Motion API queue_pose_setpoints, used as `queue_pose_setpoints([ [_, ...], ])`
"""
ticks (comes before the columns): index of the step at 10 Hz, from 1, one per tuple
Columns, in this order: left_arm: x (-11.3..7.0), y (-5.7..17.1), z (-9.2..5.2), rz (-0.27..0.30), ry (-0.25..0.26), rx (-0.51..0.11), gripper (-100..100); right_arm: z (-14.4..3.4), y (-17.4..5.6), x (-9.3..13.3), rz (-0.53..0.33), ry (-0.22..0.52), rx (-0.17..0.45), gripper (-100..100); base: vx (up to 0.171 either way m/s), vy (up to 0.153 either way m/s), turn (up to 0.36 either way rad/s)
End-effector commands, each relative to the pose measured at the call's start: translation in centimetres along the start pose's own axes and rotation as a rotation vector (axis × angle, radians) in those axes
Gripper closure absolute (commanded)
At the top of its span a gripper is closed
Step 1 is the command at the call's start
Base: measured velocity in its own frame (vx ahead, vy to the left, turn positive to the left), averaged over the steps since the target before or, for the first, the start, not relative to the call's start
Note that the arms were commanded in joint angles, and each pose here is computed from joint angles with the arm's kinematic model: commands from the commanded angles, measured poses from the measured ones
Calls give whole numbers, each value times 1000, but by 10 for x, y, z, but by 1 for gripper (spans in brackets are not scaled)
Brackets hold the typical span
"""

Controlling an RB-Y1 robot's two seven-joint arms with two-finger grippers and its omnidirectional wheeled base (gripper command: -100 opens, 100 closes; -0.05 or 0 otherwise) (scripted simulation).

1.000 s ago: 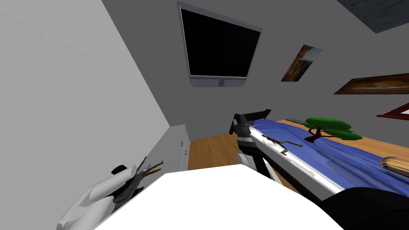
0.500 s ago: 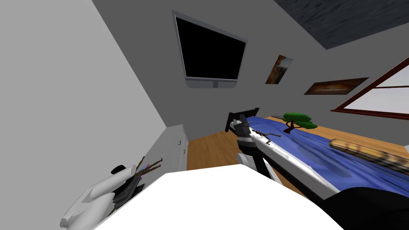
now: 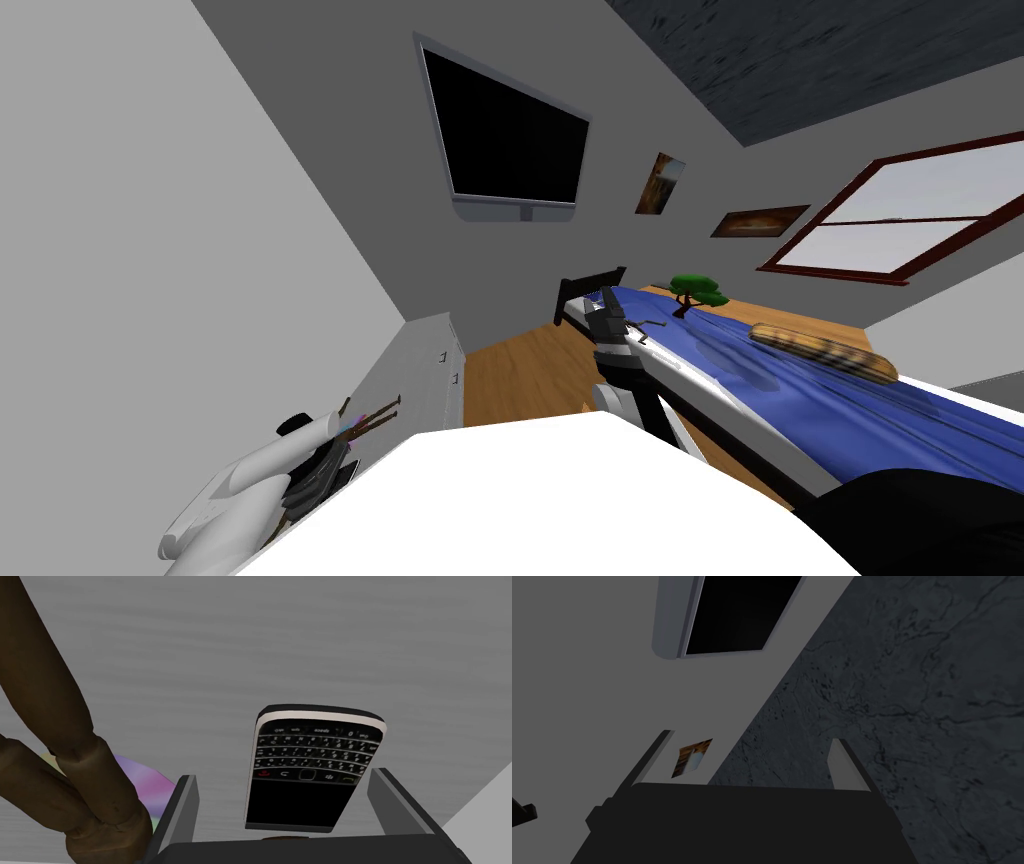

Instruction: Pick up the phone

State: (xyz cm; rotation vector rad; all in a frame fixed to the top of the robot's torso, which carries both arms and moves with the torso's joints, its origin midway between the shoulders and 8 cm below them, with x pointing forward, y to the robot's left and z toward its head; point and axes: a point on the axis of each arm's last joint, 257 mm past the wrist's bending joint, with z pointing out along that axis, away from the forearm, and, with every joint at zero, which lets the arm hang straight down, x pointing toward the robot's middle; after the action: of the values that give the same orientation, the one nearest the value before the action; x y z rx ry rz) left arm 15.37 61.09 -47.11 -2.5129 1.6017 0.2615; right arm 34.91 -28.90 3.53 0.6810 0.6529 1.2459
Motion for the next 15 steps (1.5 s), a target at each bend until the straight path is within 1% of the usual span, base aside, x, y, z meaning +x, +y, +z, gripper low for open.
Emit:
queue_pose_setpoints([
  [1,-2,1,3,-17,1,-7,-100,0,0,0,0,0,0,0,-85,-12,-113],
  [2,-1,-1,2,-12,0,-3,-100,0,0,0,0,0,0,0,-27,-7,-8],
  [3,-2,0,2,-13,0,-4,100,0,0,0,0,0,0,0,-7,-1,5],
  [7,-2,0,2,-12,1,-5,100,0,0,0,0,0,0,0,0,0,0],
  [8,-2,0,2,-13,1,-5,0,0,0,0,0,0,0,0,0,0,0],
  [9,0,2,0,6,1,-2,100,0,0,0,0,0,0,0,73,9,176],
  [11,6,9,-3,50,4,-4,100,0,0,0,-1,0,1,0,141,18,276],
  [12,6,5,-6,53,1,8,100,0,0,0,-1,0,1,0,100,-17,69],
  [15,15,13,-12,121,6,14,100,0,0,0,-1,0,0,0,113,4,226],
])
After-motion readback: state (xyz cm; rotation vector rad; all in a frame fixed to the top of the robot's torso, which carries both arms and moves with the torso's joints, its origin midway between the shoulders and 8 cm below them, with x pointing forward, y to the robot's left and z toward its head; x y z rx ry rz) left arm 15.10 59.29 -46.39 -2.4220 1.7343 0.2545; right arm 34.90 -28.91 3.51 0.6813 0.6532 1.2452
